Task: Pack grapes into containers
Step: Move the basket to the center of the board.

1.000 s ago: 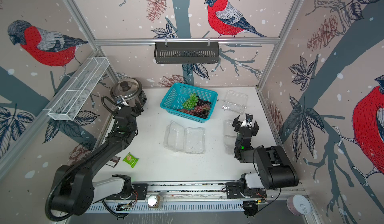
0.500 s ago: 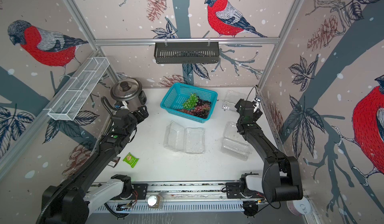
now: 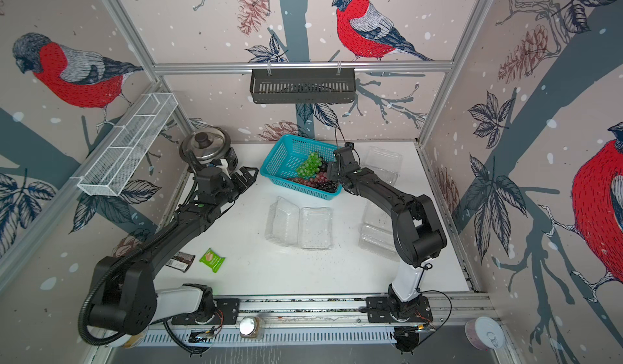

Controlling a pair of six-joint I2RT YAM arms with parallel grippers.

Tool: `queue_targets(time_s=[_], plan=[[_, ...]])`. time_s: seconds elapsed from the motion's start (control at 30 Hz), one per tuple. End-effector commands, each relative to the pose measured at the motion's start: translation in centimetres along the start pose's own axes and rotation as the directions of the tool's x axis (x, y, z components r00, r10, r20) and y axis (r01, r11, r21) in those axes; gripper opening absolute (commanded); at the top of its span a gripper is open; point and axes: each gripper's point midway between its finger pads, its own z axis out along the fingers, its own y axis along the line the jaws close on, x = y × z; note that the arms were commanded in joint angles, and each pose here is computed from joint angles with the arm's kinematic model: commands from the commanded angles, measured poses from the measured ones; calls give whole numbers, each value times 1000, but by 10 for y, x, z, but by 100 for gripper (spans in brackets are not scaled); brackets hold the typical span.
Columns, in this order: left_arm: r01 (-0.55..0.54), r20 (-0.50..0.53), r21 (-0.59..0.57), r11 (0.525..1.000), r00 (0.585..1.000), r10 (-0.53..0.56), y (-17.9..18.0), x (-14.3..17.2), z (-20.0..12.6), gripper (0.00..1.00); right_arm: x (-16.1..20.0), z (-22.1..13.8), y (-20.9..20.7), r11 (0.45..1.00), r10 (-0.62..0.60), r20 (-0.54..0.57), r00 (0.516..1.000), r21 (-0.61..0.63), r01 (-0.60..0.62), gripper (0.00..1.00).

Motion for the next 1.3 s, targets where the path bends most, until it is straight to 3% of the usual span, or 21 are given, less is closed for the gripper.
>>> queue_targets(time_s=[0.0,0.27,0.37,0.53,0.6,1.27], plan=[[13,-23,54,998,1000,-12,-9,3,1,98,16,3,-5,1000,-3,-64,998,22,5,82],[1,-47,41,999,999,1,-4,9,1,98,28,-3,-25,995,-35,-78,996,93,42,74],[4,-54,35,999,999,-2,-1,12,3,98,36,0,-21,998,-29,-92,995,57,34,70],[11,-64,25,1000,998,-9,5,16,7,98,37,17,-9,999,-40,-117,992,23,43,53],[31,-75,13,999,997,-30,10,19,8,98,33,25,-2,998,-57,-114,992,6,58,47],[77,-118,-13,997,990,-78,33,29,13,98,-30,99,14,996,-76,-51,996,39,78,18]])
